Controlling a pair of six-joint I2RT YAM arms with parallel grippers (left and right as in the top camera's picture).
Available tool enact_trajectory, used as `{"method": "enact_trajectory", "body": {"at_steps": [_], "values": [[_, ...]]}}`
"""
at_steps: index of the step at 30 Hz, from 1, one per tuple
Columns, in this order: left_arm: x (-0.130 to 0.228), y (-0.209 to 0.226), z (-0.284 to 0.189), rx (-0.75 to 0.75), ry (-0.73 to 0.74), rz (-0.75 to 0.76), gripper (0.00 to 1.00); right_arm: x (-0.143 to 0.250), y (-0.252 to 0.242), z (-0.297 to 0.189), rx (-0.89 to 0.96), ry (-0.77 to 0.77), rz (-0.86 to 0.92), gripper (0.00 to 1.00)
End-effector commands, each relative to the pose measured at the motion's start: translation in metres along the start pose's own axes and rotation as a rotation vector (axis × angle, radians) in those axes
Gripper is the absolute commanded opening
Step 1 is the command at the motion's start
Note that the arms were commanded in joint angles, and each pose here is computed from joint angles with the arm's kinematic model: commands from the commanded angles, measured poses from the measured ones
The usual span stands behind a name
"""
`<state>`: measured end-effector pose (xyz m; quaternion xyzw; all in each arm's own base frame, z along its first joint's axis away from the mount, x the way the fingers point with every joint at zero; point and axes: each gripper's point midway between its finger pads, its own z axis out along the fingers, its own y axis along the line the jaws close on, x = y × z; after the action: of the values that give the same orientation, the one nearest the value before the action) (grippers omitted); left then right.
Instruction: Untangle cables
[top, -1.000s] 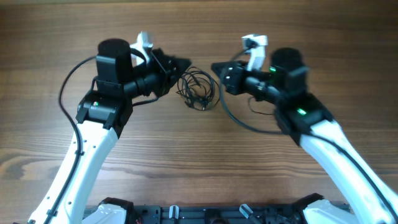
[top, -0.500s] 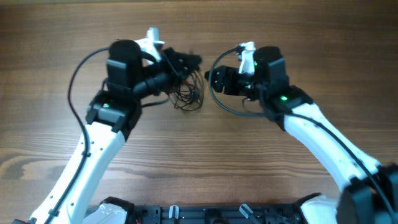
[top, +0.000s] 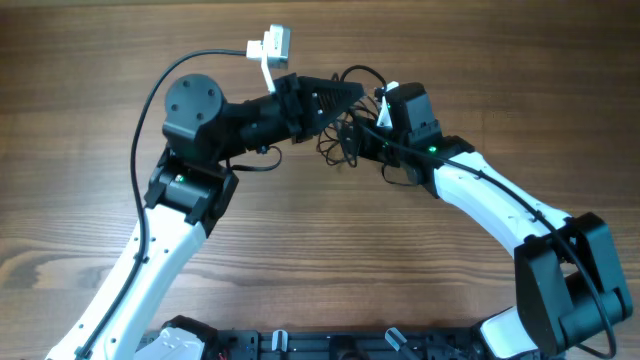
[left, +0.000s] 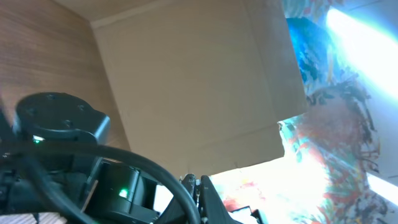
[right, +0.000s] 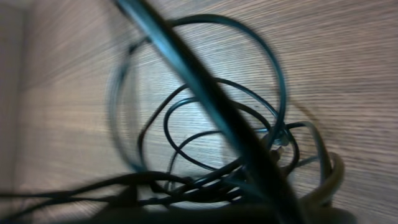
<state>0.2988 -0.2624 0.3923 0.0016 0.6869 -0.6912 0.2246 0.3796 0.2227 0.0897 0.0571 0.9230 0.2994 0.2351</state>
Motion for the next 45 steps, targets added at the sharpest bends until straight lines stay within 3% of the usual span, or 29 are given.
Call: {"method": "enact_trajectory", "body": {"at_steps": [1, 7, 11, 13, 16, 17, 18, 21, 28, 30, 33, 37, 41, 43, 44, 45], "values": [[-0.003, -0.010, -0.015, -0.001, -0.011, -0.002, 0.04, 0.003, -0.010, 0.007, 0.045, 0.006, 0.009, 0.04], [-0.024, 0.023, -0.041, -0.106, -0.059, -0.121, 0.04, -0.024, 0.031, -0.045, -0.050, -0.121, -0.039, 0.04], [-0.030, 0.027, -0.044, -0.122, -0.085, -0.088, 0.04, -0.052, 0.072, -0.124, -0.145, -0.321, -0.103, 0.04], [-0.037, 0.048, -0.049, -0.203, -0.150, -0.142, 0.04, -0.062, 0.095, -0.188, -0.201, -0.473, -0.177, 0.04], [-0.043, 0.063, -0.053, -0.266, -0.206, -0.163, 0.04, -0.061, 0.095, -0.235, -0.184, -0.577, -0.166, 0.04], [-0.043, 0.060, -0.053, -0.257, -0.204, -0.153, 0.04, -0.056, 0.093, -0.240, -0.183, -0.573, -0.167, 0.05], [-0.043, 0.052, -0.051, -0.224, -0.191, -0.123, 0.04, -0.051, 0.090, -0.240, -0.173, -0.553, -0.162, 0.15], [-0.042, 0.017, -0.045, -0.095, -0.145, -0.074, 0.04, -0.039, 0.082, -0.221, -0.148, -0.463, -0.151, 0.30], [-0.020, -0.008, -0.025, -0.008, -0.059, -0.048, 0.04, -0.018, 0.064, -0.119, -0.137, -0.165, -0.062, 0.38], [-0.016, -0.011, -0.021, 0.003, -0.051, -0.042, 0.04, -0.017, 0.062, -0.098, -0.132, -0.139, -0.036, 0.48], [-0.011, -0.022, -0.017, 0.042, -0.034, -0.056, 0.04, -0.019, 0.057, -0.057, -0.132, -0.117, -0.023, 0.86], [-0.012, -0.036, -0.018, 0.088, -0.037, -0.076, 0.04, -0.007, 0.040, -0.009, -0.126, -0.039, 0.015, 0.99], [-0.014, -0.053, -0.020, 0.147, -0.041, -0.071, 0.04, 0.020, 0.052, 0.033, -0.241, 0.069, -0.013, 0.98], [-0.014, -0.053, -0.020, 0.146, -0.044, -0.071, 0.04, 0.031, 0.055, 0.042, -0.244, 0.090, -0.026, 0.91], [-0.014, -0.053, -0.020, 0.146, -0.044, -0.071, 0.04, 0.033, 0.059, 0.042, -0.255, 0.093, -0.034, 0.84], [-0.014, -0.052, -0.020, 0.146, -0.045, -0.070, 0.04, 0.036, 0.069, 0.040, -0.299, 0.107, -0.051, 0.56]]}}
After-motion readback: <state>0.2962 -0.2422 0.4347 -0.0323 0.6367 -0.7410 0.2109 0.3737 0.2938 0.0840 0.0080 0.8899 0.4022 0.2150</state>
